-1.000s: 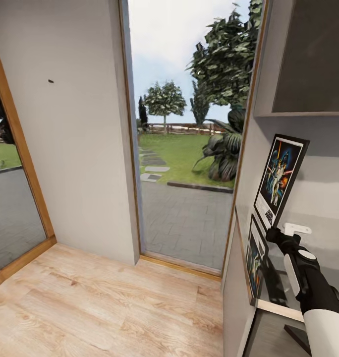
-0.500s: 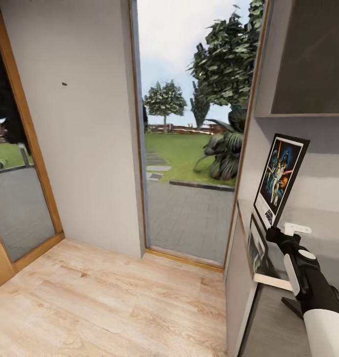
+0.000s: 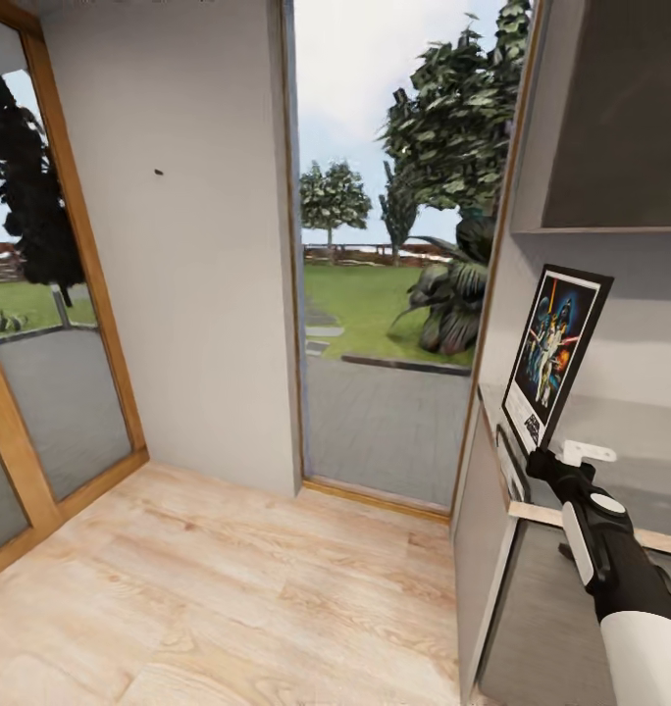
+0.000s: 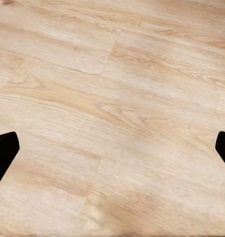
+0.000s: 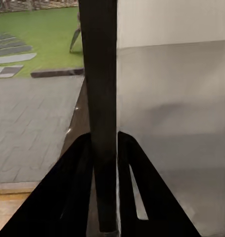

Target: Pick up the poster from the kitchen countertop and hang it on one of the wall nails in the kitchen.

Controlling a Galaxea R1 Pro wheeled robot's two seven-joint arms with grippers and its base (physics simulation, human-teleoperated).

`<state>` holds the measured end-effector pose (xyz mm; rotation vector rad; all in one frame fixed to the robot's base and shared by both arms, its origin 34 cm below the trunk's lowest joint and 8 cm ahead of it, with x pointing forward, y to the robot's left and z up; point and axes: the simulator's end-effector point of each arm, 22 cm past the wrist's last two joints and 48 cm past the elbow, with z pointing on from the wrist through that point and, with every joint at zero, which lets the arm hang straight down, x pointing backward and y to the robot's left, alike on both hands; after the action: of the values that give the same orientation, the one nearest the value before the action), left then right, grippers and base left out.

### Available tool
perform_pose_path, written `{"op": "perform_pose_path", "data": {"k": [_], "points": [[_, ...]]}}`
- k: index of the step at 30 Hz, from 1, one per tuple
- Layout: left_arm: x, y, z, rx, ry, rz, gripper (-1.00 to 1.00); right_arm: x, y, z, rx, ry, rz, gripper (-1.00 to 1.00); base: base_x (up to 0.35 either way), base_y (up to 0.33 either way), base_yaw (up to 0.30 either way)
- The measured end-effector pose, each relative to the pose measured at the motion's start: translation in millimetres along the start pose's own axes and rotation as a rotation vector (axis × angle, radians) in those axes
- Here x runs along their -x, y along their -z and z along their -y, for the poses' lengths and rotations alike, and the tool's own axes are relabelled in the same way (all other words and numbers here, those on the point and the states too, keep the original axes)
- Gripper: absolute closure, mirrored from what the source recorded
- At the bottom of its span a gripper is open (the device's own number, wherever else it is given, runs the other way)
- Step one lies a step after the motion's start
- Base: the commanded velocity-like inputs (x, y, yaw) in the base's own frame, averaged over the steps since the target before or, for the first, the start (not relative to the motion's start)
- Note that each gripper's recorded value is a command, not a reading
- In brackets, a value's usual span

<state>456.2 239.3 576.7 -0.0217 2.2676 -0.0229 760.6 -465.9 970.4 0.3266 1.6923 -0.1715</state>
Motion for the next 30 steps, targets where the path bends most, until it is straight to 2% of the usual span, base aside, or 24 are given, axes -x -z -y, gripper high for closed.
{"op": "perform_pose_path", "data": {"k": [5,18,30], "points": [[0.6,0.2,0.1,0.000,0.000,0.002,-1.00,1.1,0.6,-0.3,0.001,0.001,0.002,1.00,-0.025,0.115,0.178],[0.8,0.2,0.0,0.000,0.000,0.002,-1.00,0.9,0.7,-1.3,0.004,-0.002,0.003,1.00,0.001,0.280,0.018],[1.8,0.2,0.0,0.000,0.000,0.003,-1.00,1.8,1.1,-5.0,0.012,0.003,0.004,1.00,0.160,0.296,0.000]]}}
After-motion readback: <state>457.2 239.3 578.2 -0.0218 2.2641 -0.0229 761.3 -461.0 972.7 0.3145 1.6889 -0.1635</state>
